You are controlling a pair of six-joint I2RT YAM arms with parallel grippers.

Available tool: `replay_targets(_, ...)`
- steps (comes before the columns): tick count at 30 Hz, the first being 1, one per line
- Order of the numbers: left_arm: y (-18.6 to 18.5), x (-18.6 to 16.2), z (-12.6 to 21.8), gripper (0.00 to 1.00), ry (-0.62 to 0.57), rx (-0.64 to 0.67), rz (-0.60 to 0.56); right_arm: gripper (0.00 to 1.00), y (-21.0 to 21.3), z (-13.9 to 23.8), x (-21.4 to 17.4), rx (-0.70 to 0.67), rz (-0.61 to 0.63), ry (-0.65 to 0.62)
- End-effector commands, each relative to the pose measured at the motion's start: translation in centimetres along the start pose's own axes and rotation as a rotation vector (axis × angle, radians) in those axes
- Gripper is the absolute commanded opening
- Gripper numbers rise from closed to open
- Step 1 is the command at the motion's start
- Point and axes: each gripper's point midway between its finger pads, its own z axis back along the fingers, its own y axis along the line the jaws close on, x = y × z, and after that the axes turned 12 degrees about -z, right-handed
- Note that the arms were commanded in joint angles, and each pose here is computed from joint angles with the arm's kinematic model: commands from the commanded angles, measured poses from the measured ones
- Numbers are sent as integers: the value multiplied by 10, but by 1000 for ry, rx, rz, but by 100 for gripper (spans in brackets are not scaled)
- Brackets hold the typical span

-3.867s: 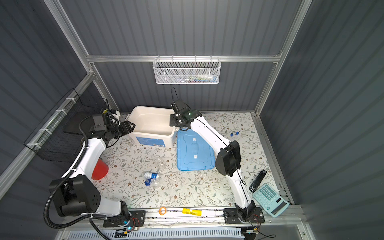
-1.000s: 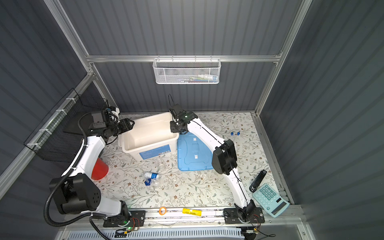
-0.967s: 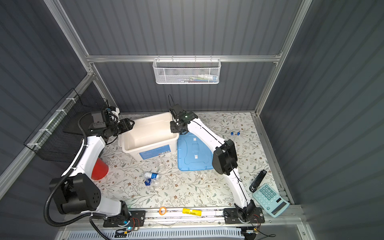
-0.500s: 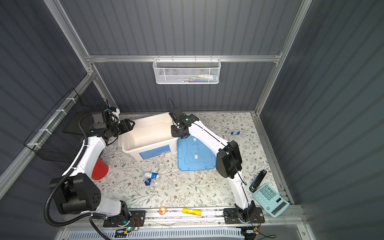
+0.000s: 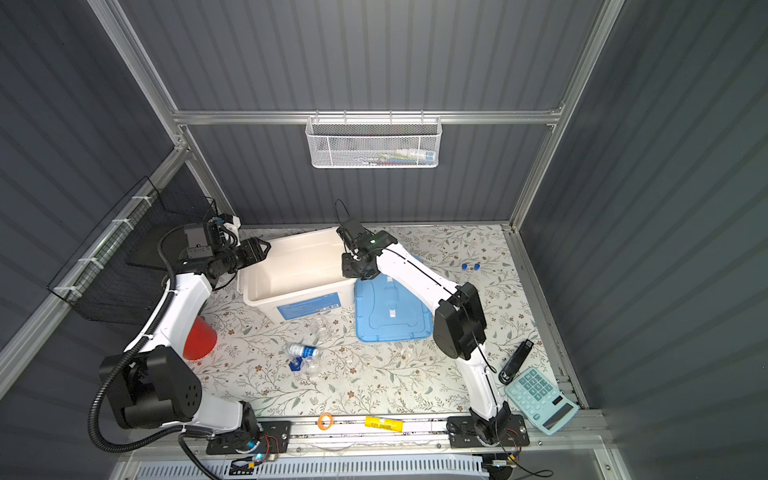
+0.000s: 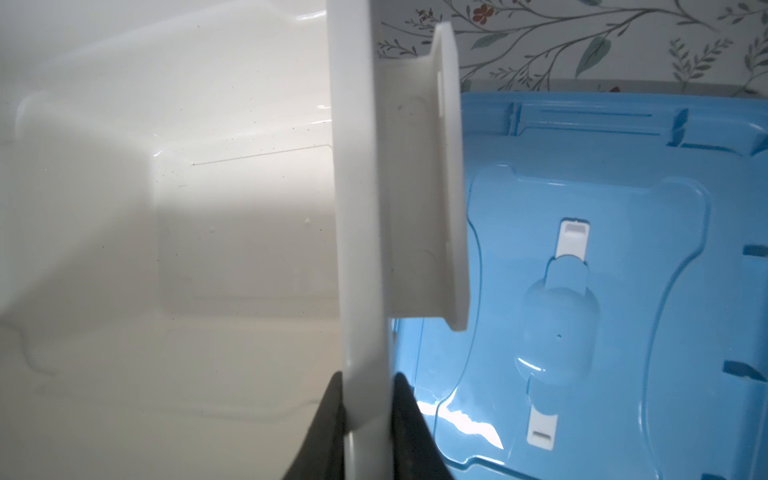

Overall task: Organize the chemistry lab equipment
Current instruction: 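Pull the white bin toward the robot with both grippers, then open the right gripper and lift it off the bin rim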

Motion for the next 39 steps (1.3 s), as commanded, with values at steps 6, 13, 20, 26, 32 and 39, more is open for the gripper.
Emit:
replay_targets(6, -4, -1, -1, 64, -7, -37, 12, 17, -7, 10, -23, -25, -73, 41)
replay_targets(13, -5, -2, -2, 64, -8, -46, 18, 18, -9, 17, -32, -33, -86, 45)
replay_targets(20, -6, -3, -1, 64, -11, -51, 20, 21, -5, 15, -40, -13, -133, 70)
replay_targets(26, -6, -4, 0, 64, -12, -48, 19, 27, 0, 20, -42, 7, -139, 72)
replay_targets(32, -7, -6, 0, 64, -11, -54, 19, 44, 5, 38, -29, 22, -102, 25)
replay_targets(39, -10, -2, 3, 64, -20, -63, 16, 58, 16, 83, 2, 44, 102, -65)
